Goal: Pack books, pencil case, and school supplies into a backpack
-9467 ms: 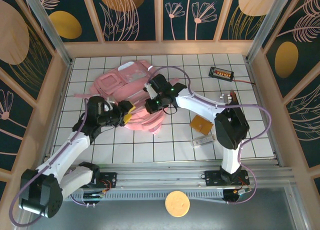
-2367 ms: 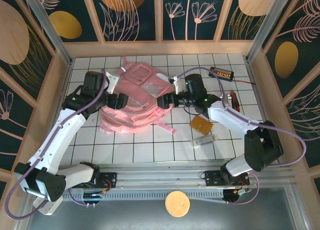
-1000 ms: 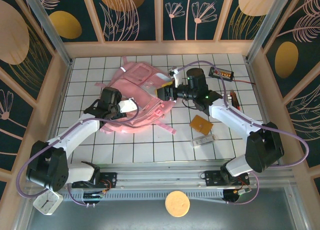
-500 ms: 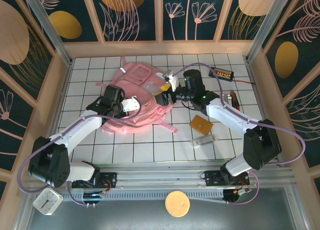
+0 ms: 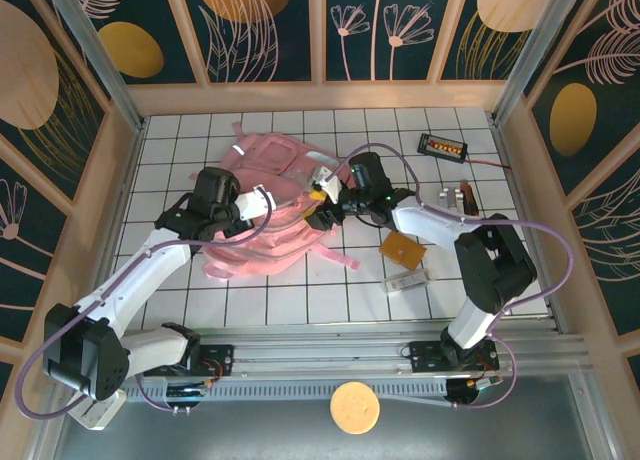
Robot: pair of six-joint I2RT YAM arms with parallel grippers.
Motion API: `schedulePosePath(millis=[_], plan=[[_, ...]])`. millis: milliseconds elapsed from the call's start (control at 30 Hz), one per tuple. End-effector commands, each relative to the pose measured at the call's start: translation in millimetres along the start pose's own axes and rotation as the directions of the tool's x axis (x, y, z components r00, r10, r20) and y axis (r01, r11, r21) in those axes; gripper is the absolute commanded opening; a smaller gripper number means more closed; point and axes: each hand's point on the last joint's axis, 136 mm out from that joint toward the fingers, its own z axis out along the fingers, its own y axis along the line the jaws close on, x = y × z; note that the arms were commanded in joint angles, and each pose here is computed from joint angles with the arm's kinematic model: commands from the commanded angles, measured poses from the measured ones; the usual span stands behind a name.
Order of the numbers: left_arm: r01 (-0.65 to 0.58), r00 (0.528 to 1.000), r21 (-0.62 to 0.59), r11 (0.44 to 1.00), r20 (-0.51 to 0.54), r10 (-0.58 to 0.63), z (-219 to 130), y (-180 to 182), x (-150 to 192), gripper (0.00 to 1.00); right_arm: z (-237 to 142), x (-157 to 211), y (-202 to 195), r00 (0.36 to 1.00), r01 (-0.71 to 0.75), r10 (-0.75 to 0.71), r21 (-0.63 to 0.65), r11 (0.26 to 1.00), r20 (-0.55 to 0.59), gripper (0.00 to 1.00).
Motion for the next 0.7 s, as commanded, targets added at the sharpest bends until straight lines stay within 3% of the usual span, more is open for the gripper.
schedulePosePath(millis=[0, 400, 667], plan=[[0.06, 0.987, -0.062, 0.996, 0.15, -0.05, -20.9, 18.8, -32.7, 0.0, 6.9, -8.1, 3.9, 0.995, 0.081, -0.082, 0.008, 0.997, 0.051, 0.67], [0.064, 0.986, -0.041, 0.997, 0.158, -0.057, -18.4, 11.7, -30.9, 0.0, 32.6, -11.9, -11.2, 0.997, 0.035, -0.035, 0.0, 0.999, 0.067, 0.64], [0.069, 0.985, -0.033, 0.997, 0.163, -0.063, -18.3, 10.2, -31.6, 0.0, 38.3, -14.6, -12.1, 0.997, 0.025, -0.024, -0.007, 1.0, 0.075, 0.5]])
